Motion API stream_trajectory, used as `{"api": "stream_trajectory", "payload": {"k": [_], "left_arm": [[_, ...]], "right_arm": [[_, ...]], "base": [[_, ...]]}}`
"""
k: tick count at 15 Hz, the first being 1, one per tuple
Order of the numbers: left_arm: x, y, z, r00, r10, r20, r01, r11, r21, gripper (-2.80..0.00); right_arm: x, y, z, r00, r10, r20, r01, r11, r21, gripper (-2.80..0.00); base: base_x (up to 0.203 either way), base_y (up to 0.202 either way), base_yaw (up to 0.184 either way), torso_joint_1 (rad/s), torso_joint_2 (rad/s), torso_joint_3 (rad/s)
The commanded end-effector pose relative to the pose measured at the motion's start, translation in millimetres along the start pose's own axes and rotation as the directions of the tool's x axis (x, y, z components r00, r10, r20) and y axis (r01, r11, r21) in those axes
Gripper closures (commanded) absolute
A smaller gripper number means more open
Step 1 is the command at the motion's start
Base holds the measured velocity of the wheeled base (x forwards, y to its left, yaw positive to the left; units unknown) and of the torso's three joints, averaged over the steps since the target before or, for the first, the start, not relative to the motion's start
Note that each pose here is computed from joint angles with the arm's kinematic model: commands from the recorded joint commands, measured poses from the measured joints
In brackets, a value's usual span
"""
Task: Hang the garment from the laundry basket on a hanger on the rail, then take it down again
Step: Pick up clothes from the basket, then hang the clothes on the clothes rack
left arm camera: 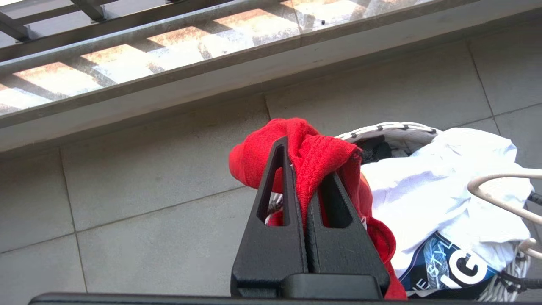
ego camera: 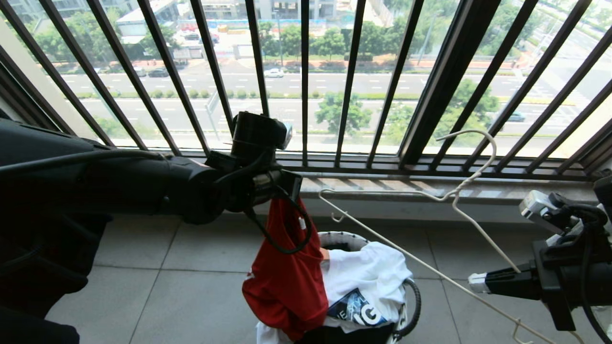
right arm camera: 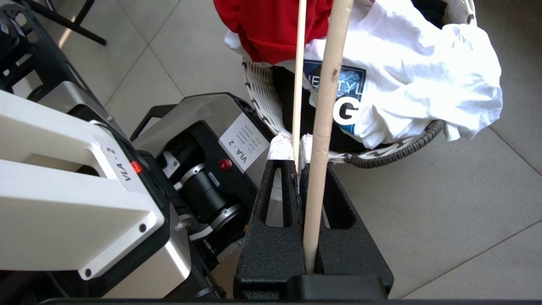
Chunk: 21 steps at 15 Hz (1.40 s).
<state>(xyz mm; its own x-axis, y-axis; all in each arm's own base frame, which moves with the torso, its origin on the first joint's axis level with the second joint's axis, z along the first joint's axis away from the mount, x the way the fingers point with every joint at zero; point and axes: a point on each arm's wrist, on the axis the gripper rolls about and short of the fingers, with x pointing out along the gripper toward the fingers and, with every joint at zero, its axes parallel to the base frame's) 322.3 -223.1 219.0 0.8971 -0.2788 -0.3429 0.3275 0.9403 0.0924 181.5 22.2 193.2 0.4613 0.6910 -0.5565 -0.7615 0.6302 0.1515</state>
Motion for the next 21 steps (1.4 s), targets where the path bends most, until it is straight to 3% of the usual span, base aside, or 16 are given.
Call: {"api": "stream_trajectory", "payload": {"k": [1, 6, 21], "left_arm": [[-16.6, 3.9, 9.6, 0.998, -0.045, 0.037, 0.046, 0.999, -0.016, 0.00], [-14.1, 3.2, 8.6, 0.998, -0.044, 0.036, 0.045, 0.999, -0.017, 0.00], [-4.9, 4.8, 2.8, 0.999, -0.031, 0.017, 0.031, 0.999, -0.007, 0.00]], "right_arm": [[-3.4, 1.6, 1.3, 1.000, -0.005, 0.013, 0.005, 1.000, -0.010, 0.00], [-6.2, -1.1, 1.8, 1.000, -0.025, 0.019, 0.025, 1.000, -0.003, 0.00], [-21.0, -7.1, 4.5, 0.992, -0.104, 0.065, 0.105, 0.995, 0.001, 0.00]], "base": [[0.000, 0.000, 0.000, 0.000, 0.00, 0.000], [0.000, 0.000, 0.000, 0.001, 0.00, 0.032], [0.000, 0.000, 0.000, 0.002, 0.00, 0.196]]}}
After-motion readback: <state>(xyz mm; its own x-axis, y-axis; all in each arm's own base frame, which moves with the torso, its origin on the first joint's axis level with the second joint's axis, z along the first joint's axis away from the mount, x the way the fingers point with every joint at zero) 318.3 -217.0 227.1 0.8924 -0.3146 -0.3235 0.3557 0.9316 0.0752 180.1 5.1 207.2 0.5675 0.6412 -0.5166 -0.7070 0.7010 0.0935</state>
